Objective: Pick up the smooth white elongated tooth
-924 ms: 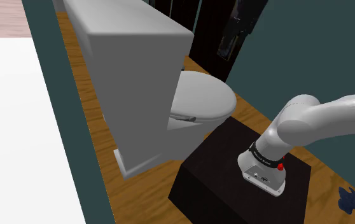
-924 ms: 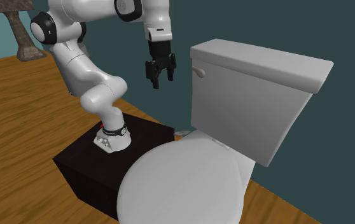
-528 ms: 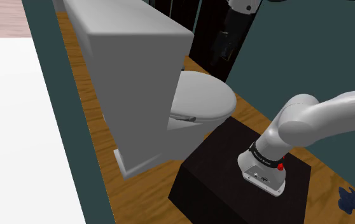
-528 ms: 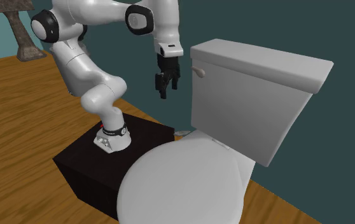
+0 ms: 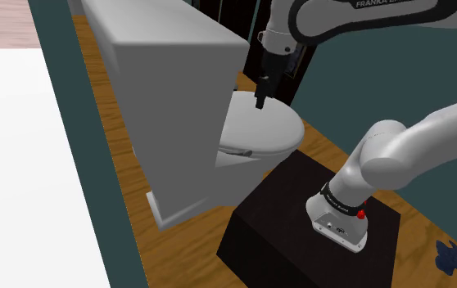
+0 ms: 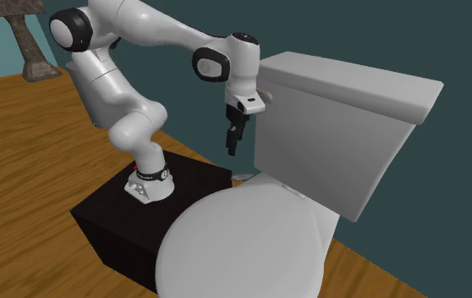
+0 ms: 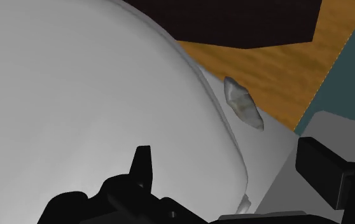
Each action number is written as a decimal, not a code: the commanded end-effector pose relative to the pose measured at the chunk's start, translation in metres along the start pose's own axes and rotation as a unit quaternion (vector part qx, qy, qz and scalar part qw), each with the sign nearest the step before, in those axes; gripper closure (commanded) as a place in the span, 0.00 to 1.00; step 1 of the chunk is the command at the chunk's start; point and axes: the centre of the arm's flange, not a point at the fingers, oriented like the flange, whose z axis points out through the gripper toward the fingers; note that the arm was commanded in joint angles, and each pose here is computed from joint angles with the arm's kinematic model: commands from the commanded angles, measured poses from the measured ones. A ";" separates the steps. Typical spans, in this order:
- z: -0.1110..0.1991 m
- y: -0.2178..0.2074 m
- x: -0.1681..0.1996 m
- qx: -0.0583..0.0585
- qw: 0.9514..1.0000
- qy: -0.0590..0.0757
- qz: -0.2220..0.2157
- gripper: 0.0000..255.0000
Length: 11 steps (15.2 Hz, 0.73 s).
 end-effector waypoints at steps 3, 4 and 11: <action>0.050 -0.018 0.021 0.007 0.998 -0.029 -0.054 0.00; 0.062 -0.022 0.025 0.009 0.997 -0.036 -0.067 0.00; 0.149 -0.059 0.043 0.022 0.983 -0.085 -0.160 0.00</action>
